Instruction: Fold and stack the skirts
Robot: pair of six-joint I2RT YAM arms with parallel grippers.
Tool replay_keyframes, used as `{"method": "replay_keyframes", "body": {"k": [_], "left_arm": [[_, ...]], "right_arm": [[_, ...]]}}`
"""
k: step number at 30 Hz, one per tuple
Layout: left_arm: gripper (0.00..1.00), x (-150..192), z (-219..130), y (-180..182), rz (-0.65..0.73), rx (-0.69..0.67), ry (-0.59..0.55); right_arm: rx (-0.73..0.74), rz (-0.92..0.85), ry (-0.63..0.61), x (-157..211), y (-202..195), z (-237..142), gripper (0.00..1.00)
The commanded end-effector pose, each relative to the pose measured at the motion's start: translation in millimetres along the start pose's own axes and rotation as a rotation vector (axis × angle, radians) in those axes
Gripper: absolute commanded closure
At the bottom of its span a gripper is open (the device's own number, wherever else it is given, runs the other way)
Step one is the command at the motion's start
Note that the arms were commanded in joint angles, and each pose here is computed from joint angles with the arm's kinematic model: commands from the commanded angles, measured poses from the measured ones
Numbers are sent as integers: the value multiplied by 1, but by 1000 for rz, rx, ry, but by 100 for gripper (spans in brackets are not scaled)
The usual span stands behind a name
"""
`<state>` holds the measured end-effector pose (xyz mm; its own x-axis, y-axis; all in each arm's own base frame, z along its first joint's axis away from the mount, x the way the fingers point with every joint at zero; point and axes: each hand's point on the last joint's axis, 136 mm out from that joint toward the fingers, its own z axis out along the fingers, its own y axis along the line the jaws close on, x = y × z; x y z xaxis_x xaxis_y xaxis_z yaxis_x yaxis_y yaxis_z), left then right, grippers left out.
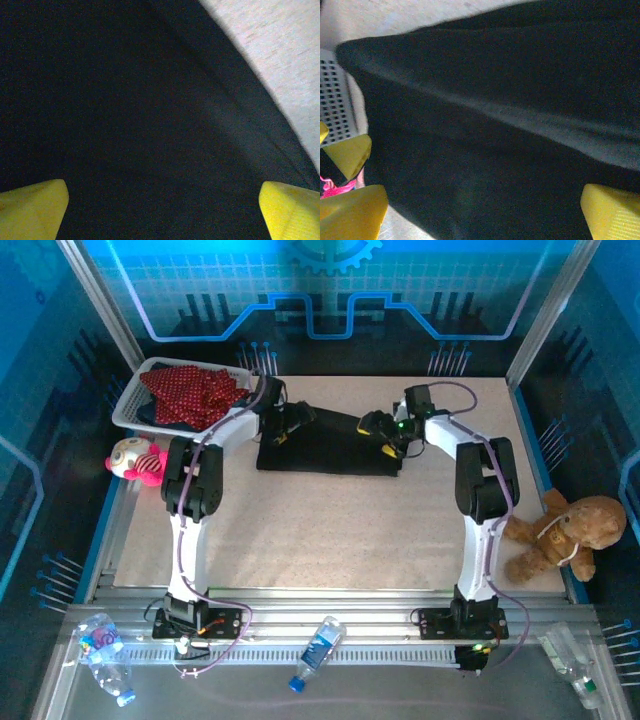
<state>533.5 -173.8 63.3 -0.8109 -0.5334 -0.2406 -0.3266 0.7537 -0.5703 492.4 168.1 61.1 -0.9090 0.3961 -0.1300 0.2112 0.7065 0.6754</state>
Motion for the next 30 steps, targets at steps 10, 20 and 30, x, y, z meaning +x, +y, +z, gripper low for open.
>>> {"method": "replay_keyframes", "body": {"k": [10, 20, 30], "left_arm": [[1, 81, -54, 57, -75, -2, 41], [1, 43, -83, -9, -65, 202, -51], [1, -21, 14, -20, -121, 159, -144]], "right_arm": [[-7, 21, 96, 64, -11, -33, 0], [-39, -32, -68, 26, 33, -35, 0], [10, 28, -105, -6, 15, 8, 0]]}}
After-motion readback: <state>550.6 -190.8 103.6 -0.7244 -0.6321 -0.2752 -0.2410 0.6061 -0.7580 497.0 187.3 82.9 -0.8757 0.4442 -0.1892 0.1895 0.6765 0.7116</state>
